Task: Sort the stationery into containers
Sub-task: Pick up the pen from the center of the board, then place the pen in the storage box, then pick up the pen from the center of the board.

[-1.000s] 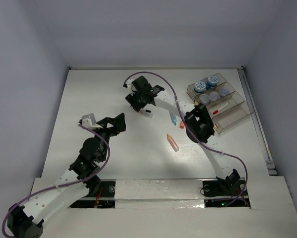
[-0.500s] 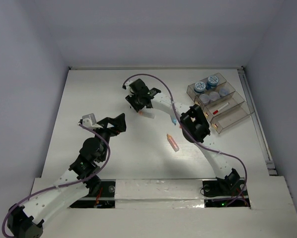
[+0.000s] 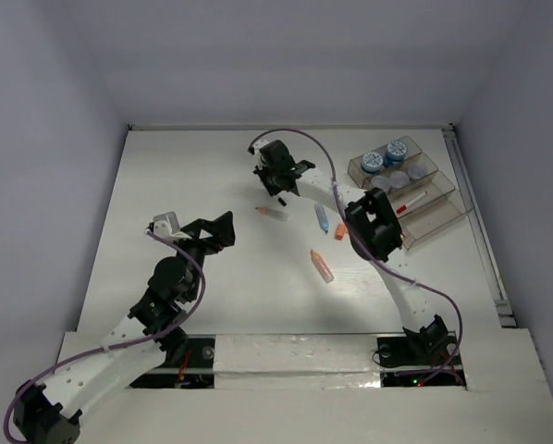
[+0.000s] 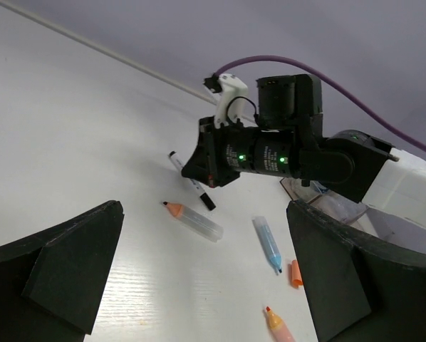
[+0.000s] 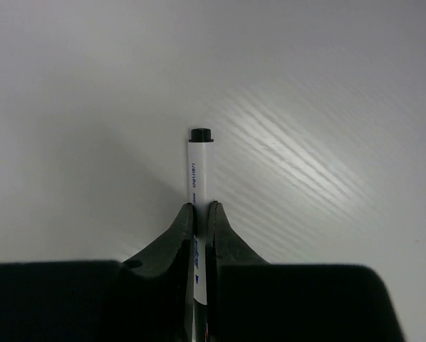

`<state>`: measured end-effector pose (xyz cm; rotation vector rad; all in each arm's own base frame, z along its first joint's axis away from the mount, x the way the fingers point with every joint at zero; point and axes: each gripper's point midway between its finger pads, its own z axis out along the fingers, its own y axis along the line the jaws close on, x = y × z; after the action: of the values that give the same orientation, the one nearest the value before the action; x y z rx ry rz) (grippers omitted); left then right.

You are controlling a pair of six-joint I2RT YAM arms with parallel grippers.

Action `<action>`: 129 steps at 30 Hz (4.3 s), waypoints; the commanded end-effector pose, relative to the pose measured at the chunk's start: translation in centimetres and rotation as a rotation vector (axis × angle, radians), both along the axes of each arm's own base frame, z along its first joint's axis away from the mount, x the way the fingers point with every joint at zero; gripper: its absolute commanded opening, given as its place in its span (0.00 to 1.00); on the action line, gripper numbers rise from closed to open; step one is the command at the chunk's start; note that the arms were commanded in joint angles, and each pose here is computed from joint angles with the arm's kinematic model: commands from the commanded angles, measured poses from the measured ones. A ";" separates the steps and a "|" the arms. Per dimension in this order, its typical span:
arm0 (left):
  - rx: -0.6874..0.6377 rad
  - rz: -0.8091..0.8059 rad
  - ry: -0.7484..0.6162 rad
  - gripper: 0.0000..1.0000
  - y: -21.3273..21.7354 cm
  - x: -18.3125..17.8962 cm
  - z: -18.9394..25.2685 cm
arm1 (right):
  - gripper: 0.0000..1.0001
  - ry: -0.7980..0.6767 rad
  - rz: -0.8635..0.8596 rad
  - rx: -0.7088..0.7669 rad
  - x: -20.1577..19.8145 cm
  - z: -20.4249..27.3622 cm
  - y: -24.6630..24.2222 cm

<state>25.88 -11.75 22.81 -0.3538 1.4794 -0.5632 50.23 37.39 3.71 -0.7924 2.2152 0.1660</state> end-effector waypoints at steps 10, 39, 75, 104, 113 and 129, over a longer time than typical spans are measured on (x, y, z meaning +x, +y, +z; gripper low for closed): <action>0.000 -0.001 -0.020 0.99 -0.2 0.3 0.7 | 0.00 -0.172 -0.251 0.281 5.0 9.7 -7.8; 0.011 -0.037 -0.020 0.99 -1.0 0.3 0.7 | 0.00 -0.463 -1.364 0.770 -6.7 14.2 -44.8; 0.026 -0.048 0.001 0.99 -1.6 0.8 0.1 | 1.00 -0.197 -0.167 0.594 -7.2 18.7 -18.9; -0.035 0.022 -0.001 0.99 0.1 0.4 0.6 | 0.82 0.173 0.330 -0.021 -8.2 1.8 -0.7; -0.028 0.002 0.000 0.99 -0.3 0.4 0.4 | 0.39 0.205 0.316 -0.032 -8.1 -1.1 0.5; 0.074 -0.150 0.057 0.51 -4.6 1.7 -1.7 | 0.00 -0.009 -0.038 0.480 -8.1 13.0 0.9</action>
<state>27.08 -14.93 18.47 -0.2430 1.6413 -0.5537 40.74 36.43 5.17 -0.7880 2.3194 0.4609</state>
